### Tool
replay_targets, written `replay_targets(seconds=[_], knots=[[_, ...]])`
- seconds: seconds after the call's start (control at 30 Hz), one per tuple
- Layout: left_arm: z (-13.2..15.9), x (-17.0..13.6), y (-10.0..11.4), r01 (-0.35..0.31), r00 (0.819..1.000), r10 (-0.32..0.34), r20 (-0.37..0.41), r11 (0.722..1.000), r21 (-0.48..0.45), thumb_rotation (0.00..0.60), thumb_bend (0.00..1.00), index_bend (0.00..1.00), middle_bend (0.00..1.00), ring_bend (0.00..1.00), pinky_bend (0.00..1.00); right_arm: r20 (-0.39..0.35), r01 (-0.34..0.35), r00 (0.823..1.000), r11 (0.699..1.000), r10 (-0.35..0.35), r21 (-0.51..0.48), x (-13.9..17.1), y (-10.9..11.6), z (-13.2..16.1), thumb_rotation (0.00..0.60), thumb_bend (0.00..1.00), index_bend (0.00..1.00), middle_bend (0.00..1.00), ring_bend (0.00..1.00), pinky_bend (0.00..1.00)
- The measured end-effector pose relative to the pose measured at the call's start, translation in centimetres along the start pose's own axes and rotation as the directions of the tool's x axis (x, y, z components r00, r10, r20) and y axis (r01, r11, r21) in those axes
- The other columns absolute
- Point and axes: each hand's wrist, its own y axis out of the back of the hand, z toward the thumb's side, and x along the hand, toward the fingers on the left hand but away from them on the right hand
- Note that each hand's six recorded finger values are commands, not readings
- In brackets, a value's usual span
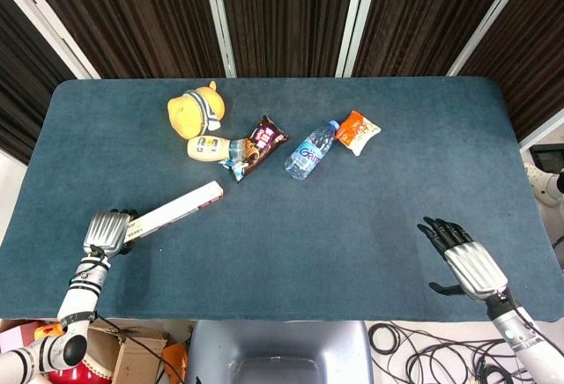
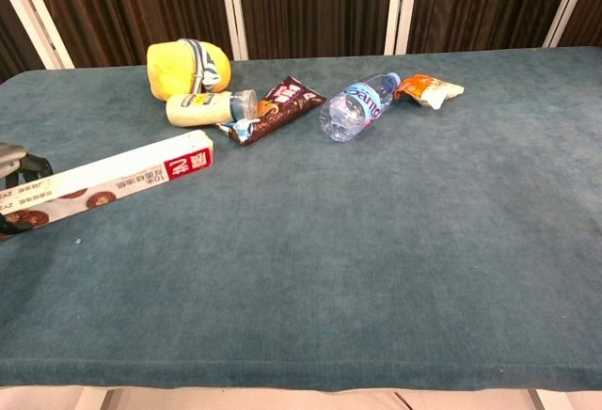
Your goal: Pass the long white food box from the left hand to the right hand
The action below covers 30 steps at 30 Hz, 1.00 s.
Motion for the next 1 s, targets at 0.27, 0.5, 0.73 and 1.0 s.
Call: replay_targets(seconds=[0.27,0.5,0.73,1.0], knots=[[0.0,-1.0,0.2,-0.031,0.997,0.034,0.064,0.999,-0.038,0.6,0.35,0.58,0.61,0.52,0.93,0.003,-0.008,1.0,1.0,0.008,0.007,-0.6,-0.2,0.0,0.6,0.06,0.0,0.0,0.0,0.11],[1.5,-3.0,0.6,0.012,0.982,-0.003,0.19,0.999,-0.047,0.6,0.35,0.58,0.61,0.52,0.93,-0.01,0.016,1.0,1.0,-0.016,0.001,-2.3,0.7,0.4,0.6,0.06,0.0,0.0,0.0,0.11],[5.0,-5.3,1.0,0.046,0.946,-0.036,0.322,0.999,-0.024,0.6,0.35,0.58,0.61,0.52,0.93,-0.084,0.068,0.994,0.997,-0.071,-0.038,-5.5,2.7,2.7,0.6,0.06,0.0,0.0,0.0,0.11],[9.7,-6.8,2.7,0.035,0.905,-0.045,0.423,0.999,0.033,0.6,0.35,0.58,0.61,0.52,0.93,-0.177,0.012,0.984,0.995,-0.03,-0.102,-9.3,4.1,6.0,0.6,0.06,0.0,0.0,0.0,0.11]])
